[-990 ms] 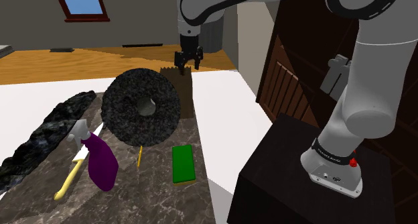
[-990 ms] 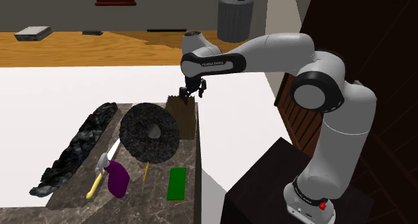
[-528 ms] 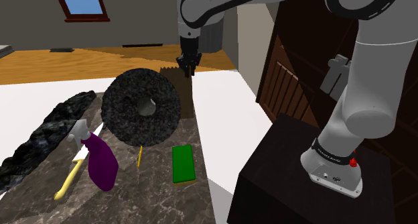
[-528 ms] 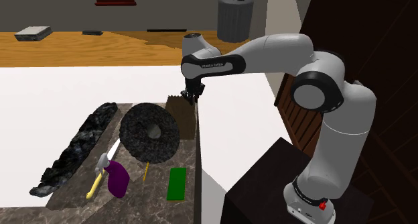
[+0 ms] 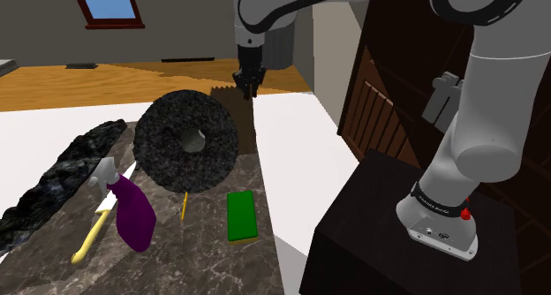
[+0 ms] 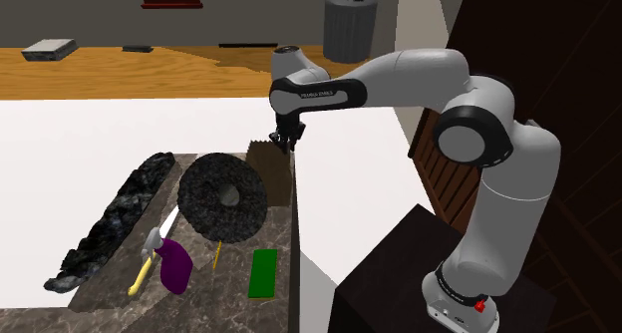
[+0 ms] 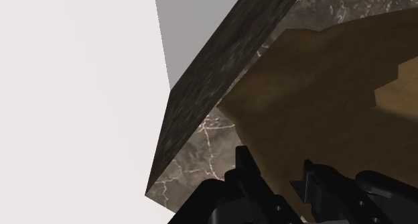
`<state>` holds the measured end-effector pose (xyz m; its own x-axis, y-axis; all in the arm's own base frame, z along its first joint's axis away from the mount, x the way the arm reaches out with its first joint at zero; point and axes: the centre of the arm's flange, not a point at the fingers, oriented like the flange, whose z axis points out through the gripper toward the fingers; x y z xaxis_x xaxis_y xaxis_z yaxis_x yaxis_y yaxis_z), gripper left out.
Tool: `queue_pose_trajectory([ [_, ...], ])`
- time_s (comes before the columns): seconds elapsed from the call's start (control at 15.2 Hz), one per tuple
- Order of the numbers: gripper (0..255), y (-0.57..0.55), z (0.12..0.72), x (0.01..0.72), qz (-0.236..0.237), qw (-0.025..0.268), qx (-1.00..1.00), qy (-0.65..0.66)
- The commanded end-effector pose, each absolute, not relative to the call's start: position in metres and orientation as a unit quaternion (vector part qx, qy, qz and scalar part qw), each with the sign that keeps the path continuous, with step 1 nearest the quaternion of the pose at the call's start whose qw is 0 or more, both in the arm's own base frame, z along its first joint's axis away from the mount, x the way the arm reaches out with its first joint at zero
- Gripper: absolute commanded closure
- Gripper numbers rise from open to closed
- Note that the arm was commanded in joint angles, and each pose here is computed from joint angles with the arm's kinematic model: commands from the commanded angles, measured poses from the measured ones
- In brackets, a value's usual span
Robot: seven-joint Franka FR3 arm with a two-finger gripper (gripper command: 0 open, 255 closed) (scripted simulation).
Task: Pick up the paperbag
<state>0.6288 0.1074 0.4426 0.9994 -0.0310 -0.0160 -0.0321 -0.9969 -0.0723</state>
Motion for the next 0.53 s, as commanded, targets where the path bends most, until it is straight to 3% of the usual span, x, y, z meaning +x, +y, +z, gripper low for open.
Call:
queue_pose_trajectory([
  [0.0,255,0.108,0.454,0.629,0.007,0.037,-0.999,0.016],
  [0.46,255,0.108,0.491,0.629,0.007,0.037,-0.999,0.016],
])
